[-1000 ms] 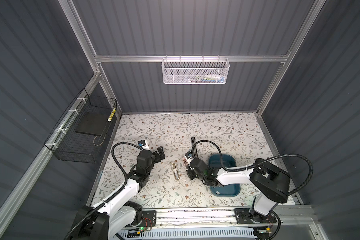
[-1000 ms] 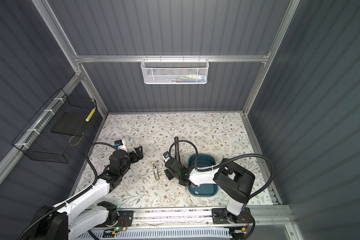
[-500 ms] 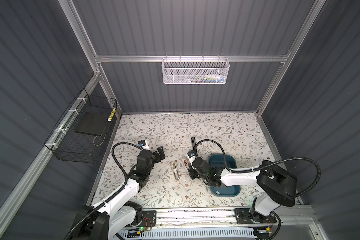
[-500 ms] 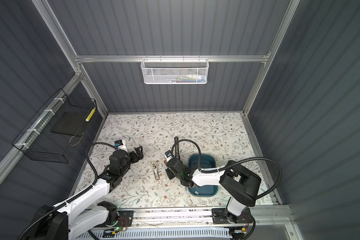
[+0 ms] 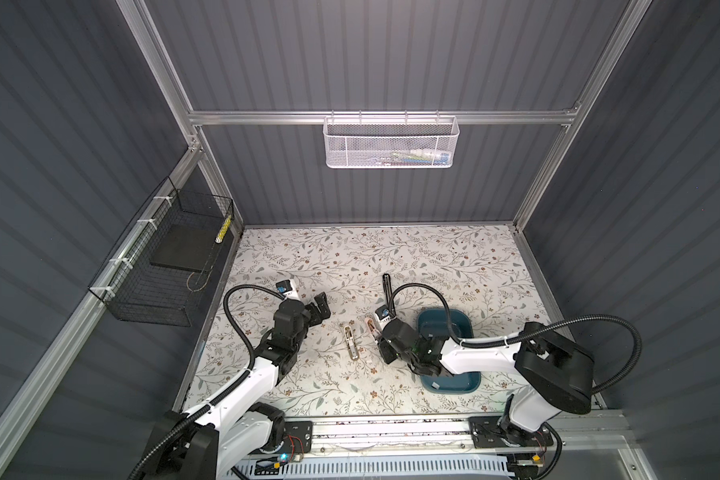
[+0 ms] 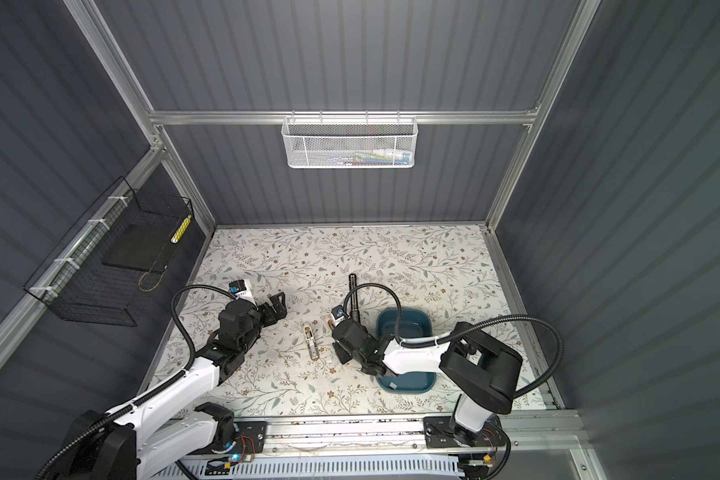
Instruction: Load the staples into the stapler
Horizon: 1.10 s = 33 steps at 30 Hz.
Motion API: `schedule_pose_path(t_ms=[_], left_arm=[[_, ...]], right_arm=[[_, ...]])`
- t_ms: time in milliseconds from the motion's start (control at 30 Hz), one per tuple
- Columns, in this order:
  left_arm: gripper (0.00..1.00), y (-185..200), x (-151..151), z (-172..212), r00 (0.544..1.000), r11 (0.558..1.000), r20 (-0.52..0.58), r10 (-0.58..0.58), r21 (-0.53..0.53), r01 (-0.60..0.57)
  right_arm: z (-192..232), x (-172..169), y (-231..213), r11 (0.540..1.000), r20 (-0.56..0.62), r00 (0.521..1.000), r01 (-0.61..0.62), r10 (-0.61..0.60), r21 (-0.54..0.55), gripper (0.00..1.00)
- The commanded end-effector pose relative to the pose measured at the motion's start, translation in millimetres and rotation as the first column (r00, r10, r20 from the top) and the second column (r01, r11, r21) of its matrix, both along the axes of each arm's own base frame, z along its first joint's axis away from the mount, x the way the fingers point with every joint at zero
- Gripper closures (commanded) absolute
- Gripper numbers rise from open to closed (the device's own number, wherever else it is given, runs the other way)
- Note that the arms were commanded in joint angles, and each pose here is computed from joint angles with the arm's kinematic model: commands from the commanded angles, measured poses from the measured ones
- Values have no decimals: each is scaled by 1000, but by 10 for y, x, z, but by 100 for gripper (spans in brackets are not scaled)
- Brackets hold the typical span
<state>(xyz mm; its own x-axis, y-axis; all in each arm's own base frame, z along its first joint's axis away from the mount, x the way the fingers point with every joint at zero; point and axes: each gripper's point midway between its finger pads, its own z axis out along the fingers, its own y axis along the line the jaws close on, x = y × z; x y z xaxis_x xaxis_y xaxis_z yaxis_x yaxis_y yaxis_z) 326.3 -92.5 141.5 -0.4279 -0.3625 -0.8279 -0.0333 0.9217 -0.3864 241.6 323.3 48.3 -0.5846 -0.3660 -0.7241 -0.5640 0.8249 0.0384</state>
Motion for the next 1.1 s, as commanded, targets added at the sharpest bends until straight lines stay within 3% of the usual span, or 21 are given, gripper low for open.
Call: schedule_pose_path(t_ms=[0, 300, 667, 1067], left_arm=[[0, -13, 29, 68, 1000, 1000, 23, -8, -12, 8], [0, -10, 25, 86, 1000, 1000, 28, -7, -13, 7], [0, -7, 18, 105, 999, 1000, 32, -7, -14, 8], [0, -10, 9, 134, 999, 1000, 38, -9, -21, 10]], right_arm=[[-126, -11, -89, 997, -23, 999, 37, -38, -69, 66], [-193, -2, -29, 994, -41, 999, 23, -28, -106, 65], [-138, 27, -21, 992, -36, 998, 37, -41, -118, 82], [75, 5, 13, 996, -25, 999, 41, -43, -80, 77]])
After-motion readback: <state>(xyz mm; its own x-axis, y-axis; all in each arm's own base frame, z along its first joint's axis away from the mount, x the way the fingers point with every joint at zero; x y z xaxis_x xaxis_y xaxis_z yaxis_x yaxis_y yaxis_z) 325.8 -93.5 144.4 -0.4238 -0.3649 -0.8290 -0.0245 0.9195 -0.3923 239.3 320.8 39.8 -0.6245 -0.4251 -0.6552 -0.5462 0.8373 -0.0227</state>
